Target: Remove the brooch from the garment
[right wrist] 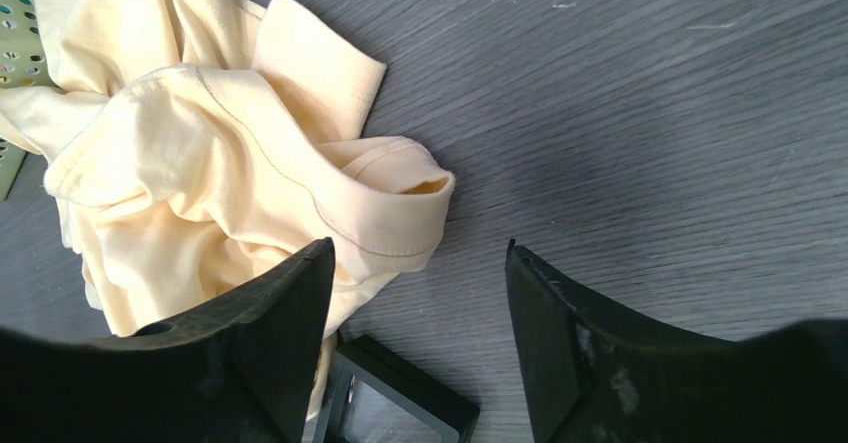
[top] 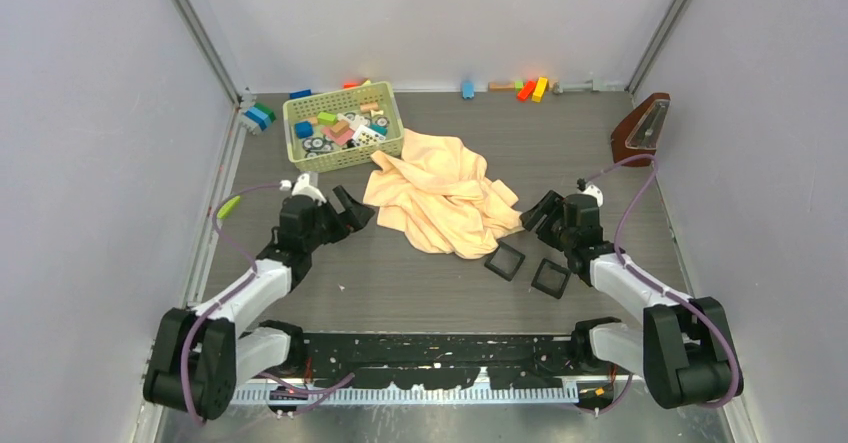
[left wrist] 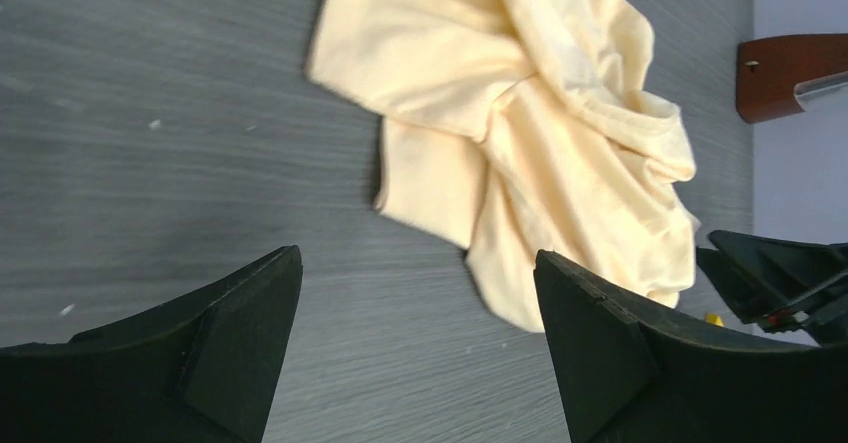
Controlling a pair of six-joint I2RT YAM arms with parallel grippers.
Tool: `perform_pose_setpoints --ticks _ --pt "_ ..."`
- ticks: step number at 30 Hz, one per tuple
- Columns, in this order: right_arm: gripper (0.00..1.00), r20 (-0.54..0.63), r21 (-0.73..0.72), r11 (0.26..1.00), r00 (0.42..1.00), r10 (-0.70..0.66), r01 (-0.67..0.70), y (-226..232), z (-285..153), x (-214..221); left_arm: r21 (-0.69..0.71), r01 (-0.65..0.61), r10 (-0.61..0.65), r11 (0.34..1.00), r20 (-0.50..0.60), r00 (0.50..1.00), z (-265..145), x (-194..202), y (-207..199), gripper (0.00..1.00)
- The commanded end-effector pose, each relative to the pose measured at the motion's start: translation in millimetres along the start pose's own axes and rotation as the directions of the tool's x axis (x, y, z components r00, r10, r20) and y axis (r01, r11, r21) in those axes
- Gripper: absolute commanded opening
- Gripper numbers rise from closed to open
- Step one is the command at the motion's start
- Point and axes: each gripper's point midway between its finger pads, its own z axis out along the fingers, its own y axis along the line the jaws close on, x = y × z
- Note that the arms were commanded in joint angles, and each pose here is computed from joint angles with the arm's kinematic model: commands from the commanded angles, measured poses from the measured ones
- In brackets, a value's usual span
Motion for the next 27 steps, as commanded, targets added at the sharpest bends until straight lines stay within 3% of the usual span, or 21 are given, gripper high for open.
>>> perform_pose_setpoints --ticks 1,7,11,12,14,15,17,19,27 --pt "0.67 0.028 -0.059 0.998 1.0 -0.001 0.003 21 4 -13 0.095 0.009 -0.015 0.995 0.06 0.998 19 -33 -49 0.89" --pt "0.65 -0.006 -0.071 0.998 1.0 0.0 0.0 25 12 -6 0.116 0.08 -0.076 0.99 -0.033 0.997 64 -23 -70 0.87" --pt "0.58 -0.03 -0.092 0.996 0.999 -0.009 0.006 32 19 -2 0.124 0.107 -0.096 0.986 -0.089 0.991 92 -12 -79 0.84" --pt "0.54 -0.04 -0.092 0.996 0.999 -0.015 0.011 34 21 -3 0.123 0.109 -0.098 0.986 -0.095 0.991 98 -11 -81 0.84" --pt "0.33 -0.062 -0.095 0.995 0.998 -0.032 0.026 40 25 0 0.122 0.113 -0.101 0.986 -0.099 0.99 108 -11 -86 0.82" --pt "0.18 -0.078 -0.093 0.995 0.996 -0.04 0.032 41 26 4 0.122 0.114 -0.102 0.986 -0.102 0.99 113 -12 -88 0.78" --pt "0.06 -0.082 -0.104 0.994 0.995 -0.052 0.043 46 28 5 0.121 0.118 -0.106 0.986 -0.102 0.989 121 -13 -91 0.74" --pt "0.01 -0.08 -0.109 0.993 0.995 -0.059 0.051 48 28 5 0.094 0.138 -0.13 0.986 -0.089 0.988 126 -16 -89 0.74" --pt "0.01 -0.033 -0.121 0.991 0.997 -0.065 0.06 49 19 0 -0.017 0.182 -0.183 0.983 -0.031 0.983 147 -28 -77 0.71"
